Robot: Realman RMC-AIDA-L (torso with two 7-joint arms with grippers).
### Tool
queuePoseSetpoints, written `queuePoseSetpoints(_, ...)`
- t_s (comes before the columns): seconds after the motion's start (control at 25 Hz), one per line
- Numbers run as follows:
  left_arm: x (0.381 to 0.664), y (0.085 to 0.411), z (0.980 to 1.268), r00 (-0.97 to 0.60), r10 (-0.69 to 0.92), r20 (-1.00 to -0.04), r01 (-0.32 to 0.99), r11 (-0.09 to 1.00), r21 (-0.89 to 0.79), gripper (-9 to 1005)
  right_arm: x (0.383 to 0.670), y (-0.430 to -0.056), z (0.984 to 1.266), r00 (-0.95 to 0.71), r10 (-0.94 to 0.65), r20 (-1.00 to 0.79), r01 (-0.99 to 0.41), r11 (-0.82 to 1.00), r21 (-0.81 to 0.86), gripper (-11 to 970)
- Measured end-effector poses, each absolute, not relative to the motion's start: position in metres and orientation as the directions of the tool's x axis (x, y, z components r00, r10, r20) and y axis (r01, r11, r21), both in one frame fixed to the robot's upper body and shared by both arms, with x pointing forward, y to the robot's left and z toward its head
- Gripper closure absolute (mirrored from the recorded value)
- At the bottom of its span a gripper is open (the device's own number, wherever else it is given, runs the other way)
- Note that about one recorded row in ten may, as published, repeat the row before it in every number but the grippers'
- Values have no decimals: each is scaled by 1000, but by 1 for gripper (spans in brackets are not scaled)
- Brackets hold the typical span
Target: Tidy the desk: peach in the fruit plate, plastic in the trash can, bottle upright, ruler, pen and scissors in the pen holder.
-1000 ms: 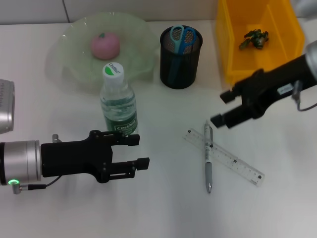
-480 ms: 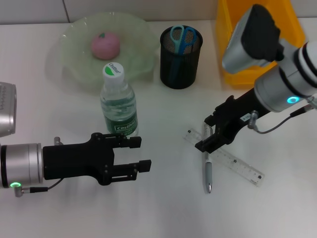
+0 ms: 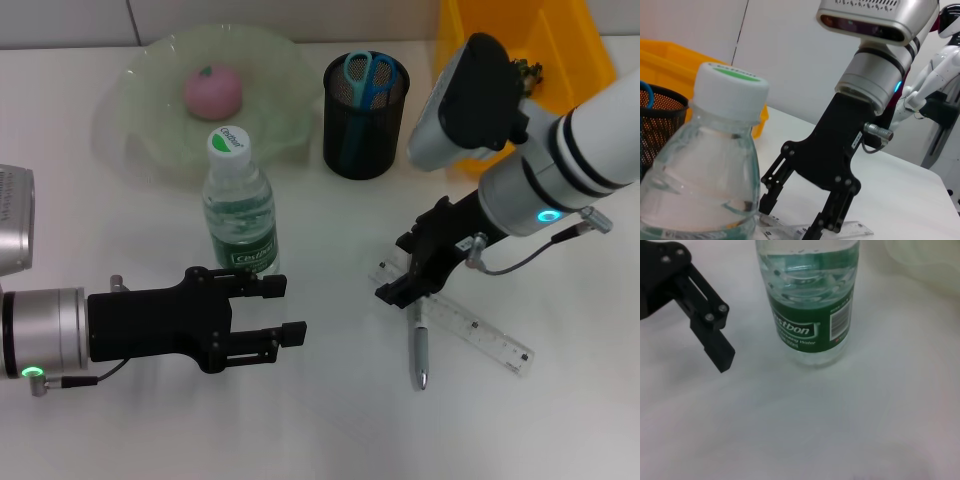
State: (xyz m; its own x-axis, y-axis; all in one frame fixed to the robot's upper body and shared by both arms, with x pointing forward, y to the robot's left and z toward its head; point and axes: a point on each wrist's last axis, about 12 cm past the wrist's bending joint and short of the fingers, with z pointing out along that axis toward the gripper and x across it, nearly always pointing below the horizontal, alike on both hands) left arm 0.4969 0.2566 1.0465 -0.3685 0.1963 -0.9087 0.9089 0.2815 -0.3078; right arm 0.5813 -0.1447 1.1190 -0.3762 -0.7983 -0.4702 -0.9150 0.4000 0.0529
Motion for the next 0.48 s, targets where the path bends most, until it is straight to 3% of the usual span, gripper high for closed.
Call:
queuePoseSetpoints(0.28,497,257,1046,-369,196,-909,909,282,-308,332,582,-139,1111,-388,-794,-468,-911,407,65,207)
queuePoseSetpoints(0.48,496,257,1046,-371,196,-908,908,283,-310,332,584,-140,1109,-398,-787,-471,-905,420,62,268)
